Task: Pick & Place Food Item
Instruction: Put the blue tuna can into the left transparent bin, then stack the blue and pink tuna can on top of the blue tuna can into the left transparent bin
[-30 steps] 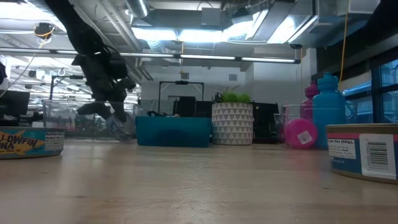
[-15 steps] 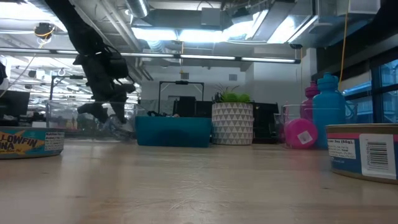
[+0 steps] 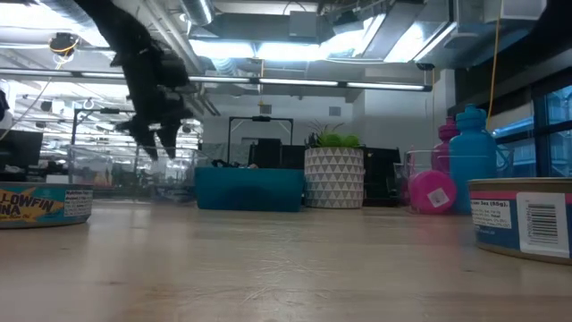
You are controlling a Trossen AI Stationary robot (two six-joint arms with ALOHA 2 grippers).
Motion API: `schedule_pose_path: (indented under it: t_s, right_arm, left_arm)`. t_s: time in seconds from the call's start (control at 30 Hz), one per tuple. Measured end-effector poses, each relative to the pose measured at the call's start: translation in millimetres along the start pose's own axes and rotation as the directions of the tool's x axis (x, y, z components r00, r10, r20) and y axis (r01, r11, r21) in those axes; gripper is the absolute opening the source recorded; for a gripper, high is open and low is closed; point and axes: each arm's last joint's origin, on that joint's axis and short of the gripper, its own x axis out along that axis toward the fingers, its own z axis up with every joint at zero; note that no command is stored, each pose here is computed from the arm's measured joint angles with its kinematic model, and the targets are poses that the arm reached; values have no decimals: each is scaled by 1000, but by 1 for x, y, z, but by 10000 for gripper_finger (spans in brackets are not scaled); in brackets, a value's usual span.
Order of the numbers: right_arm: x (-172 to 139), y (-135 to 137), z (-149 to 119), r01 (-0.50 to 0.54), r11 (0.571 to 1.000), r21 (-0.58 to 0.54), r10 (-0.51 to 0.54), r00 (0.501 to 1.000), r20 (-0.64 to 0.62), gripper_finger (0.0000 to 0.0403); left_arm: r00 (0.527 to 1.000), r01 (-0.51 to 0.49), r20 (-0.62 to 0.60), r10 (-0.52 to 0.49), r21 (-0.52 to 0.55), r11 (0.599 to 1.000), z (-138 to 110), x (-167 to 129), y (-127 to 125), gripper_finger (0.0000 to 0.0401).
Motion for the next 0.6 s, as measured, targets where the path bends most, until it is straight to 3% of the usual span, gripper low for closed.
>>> schedule_pose_path:
  t_s: [0.13,0.23,0.3,0.43,0.5,0.6]
  right_arm:
    - [0,0,0,1,1000,-2,-1,1000,2,341]
    - [1,0,2,4,1000,0,-4,1000,3,341]
    - [2,-1,2,6,1000,-1,-6,1000,3,341]
    - [4,-2,5,13,1000,-7,-13,1000,0,341]
    - [6,-2,8,19,1000,-7,-19,1000,-1,341]
    - [10,-4,13,29,999,-19,-29,1000,-13,341]
  left_arm:
    - [994,-13,109,1,108,994,10,-28,-16,239]
    - [970,37,223,-98,260,965,11,-64,-40,239]
    - [933,61,297,-204,426,903,4,-95,-61,239]
    - [838,95,340,-426,678,729,-28,-150,-92,239]
    - [821,180,267,-505,718,672,-49,-169,-100,239]
    - [854,335,69,-516,685,647,-83,-178,-108,239]
